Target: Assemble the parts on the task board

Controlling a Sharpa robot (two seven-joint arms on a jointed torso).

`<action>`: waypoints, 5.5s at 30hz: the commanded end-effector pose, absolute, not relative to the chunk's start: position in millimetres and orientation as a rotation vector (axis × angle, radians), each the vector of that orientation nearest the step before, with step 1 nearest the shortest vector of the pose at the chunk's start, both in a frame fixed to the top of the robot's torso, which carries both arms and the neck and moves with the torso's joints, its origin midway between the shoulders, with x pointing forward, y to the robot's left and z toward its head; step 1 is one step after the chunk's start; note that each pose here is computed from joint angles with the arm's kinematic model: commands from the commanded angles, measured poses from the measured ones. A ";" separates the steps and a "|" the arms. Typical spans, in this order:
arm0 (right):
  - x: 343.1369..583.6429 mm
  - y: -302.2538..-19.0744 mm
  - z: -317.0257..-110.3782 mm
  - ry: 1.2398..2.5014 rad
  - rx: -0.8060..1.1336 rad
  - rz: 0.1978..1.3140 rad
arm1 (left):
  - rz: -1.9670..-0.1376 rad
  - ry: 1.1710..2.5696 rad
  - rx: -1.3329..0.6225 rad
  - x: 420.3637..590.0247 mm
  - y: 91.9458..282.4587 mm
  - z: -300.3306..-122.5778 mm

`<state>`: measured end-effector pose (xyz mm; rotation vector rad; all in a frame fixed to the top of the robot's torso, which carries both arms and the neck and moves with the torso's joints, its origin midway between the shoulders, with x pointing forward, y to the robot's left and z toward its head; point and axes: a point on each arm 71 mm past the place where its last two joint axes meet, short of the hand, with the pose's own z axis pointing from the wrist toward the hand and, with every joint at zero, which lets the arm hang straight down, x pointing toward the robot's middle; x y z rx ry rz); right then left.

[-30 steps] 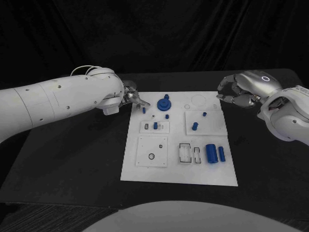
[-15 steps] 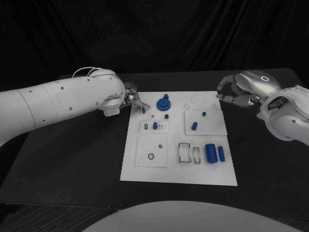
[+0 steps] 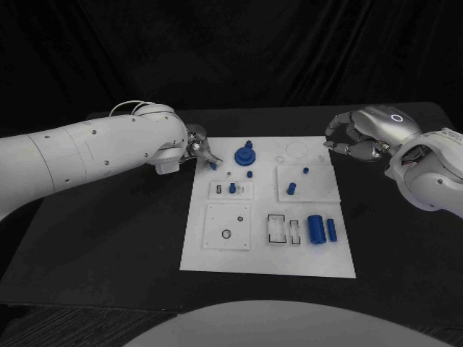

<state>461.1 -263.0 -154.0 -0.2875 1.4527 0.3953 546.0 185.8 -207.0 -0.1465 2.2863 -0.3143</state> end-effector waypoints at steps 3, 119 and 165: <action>460.8 -263.3 -153.6 1.440 -0.285 0.398 | -0.340 2.296 -0.125 544.9 182.5 -208.3; 459.8 -266.7 -155.2 1.456 -0.269 0.385 | -0.455 2.352 -0.073 483.6 173.3 -222.3; 460.8 -266.4 -157.2 1.470 -0.259 0.387 | -0.449 2.361 -0.075 484.1 175.9 -224.7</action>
